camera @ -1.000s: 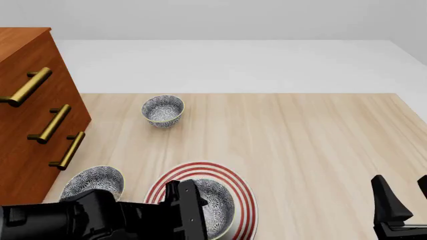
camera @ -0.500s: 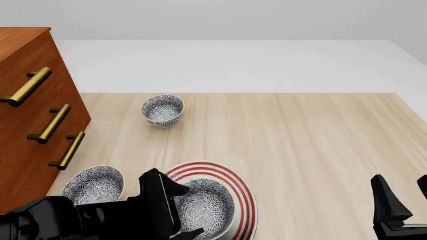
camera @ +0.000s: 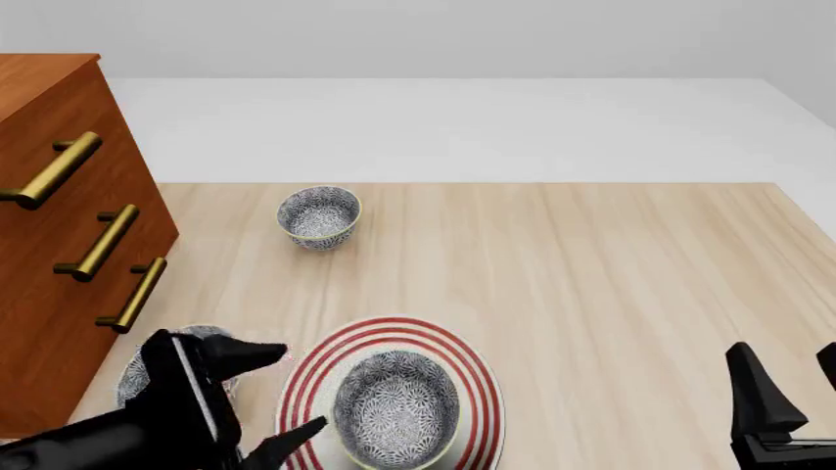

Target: Pick up the bowl and put it in the middle on the plate.

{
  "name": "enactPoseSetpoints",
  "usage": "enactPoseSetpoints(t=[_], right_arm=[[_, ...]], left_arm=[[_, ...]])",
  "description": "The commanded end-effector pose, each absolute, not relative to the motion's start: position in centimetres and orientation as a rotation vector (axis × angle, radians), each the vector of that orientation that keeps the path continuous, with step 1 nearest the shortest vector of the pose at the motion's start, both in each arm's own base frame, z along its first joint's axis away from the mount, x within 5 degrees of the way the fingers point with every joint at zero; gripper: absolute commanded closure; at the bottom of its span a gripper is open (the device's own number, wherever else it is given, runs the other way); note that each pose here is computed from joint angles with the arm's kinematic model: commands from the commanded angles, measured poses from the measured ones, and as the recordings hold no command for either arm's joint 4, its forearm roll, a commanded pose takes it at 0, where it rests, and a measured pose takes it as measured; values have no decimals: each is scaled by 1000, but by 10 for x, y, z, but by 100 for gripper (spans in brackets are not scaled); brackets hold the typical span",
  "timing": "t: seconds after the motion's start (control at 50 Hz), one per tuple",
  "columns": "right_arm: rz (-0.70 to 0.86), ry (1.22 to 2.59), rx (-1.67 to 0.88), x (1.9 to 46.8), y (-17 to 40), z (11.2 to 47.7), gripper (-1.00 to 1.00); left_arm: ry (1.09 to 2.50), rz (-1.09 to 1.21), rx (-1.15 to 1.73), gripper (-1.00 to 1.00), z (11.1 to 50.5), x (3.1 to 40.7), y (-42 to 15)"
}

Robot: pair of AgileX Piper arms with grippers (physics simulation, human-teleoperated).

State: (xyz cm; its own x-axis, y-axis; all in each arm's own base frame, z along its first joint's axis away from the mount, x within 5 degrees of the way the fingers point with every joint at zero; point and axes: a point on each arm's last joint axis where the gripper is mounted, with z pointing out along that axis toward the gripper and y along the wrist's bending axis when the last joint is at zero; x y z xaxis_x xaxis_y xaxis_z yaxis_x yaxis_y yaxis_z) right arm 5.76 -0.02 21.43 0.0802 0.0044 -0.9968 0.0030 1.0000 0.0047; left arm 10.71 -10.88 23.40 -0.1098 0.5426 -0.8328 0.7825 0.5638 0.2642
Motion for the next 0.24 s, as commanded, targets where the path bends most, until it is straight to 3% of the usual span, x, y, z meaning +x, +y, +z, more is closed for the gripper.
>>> enactPoseSetpoints(t=[0.02,0.24], right_arm=[[1,1490,6,57,0,214,-100],[3,1493,8,58,0,214,-100]], left_arm=[[1759,-263,984,-100,235,89,-78],[1762,-240,845,-100,239,61,-44]])
